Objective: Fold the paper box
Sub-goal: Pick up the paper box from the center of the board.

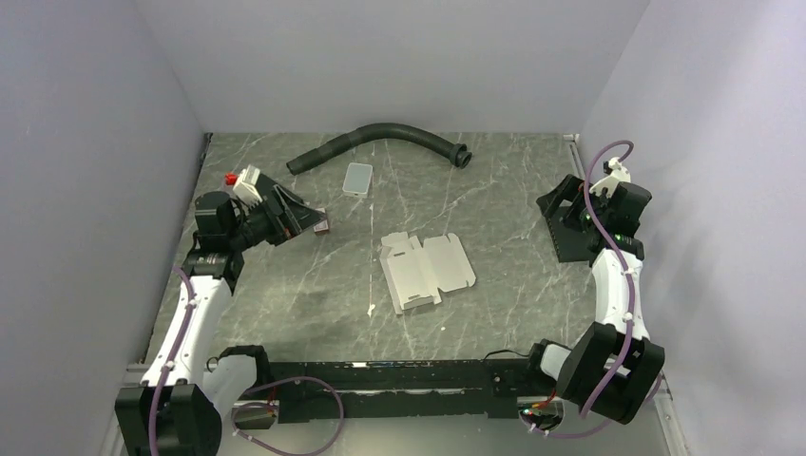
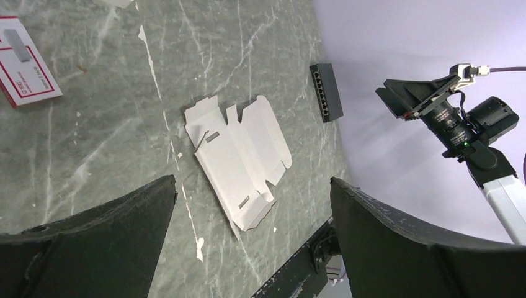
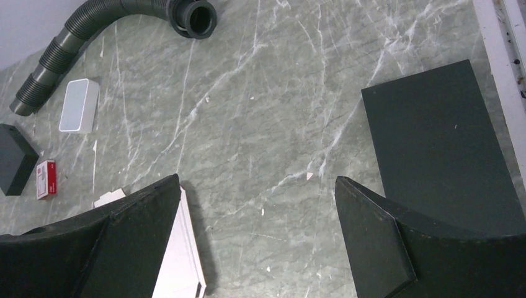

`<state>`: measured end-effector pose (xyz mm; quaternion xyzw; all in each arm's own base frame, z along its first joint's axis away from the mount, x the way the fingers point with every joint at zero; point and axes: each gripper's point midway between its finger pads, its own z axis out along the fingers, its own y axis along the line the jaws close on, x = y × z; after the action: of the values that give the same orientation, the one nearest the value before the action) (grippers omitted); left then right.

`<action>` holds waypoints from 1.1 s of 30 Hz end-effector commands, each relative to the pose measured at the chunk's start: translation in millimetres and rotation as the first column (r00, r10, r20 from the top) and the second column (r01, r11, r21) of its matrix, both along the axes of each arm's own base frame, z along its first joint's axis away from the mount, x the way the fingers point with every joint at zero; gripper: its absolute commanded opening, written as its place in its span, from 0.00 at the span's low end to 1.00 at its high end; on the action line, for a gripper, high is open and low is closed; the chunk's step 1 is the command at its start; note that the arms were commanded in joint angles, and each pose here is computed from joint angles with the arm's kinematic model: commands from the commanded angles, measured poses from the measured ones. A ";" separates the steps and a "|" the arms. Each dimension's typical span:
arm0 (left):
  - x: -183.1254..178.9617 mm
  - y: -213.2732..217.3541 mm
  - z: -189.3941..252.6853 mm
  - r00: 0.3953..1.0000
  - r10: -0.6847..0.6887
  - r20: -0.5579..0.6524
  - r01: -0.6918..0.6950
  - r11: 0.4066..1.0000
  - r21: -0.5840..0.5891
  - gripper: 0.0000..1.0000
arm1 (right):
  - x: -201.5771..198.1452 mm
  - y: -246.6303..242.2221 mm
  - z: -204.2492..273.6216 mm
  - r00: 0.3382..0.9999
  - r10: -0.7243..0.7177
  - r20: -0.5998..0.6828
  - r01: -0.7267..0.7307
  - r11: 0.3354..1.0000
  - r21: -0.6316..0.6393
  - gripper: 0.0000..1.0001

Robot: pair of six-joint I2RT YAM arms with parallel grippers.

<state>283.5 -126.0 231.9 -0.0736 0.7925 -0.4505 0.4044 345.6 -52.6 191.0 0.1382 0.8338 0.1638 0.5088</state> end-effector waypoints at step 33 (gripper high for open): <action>-43.0 -86.5 -102.7 0.984 -0.073 -0.164 0.098 0.984 0.146 0.99 | -53.5 131.4 2.2 0.591 0.786 0.182 -0.760 0.618 -0.202 1.00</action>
<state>225.1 -213.7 129.9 -0.0265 0.8654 -0.4061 0.2922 294.6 71.4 174.6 -0.2178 0.7807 0.3449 0.4733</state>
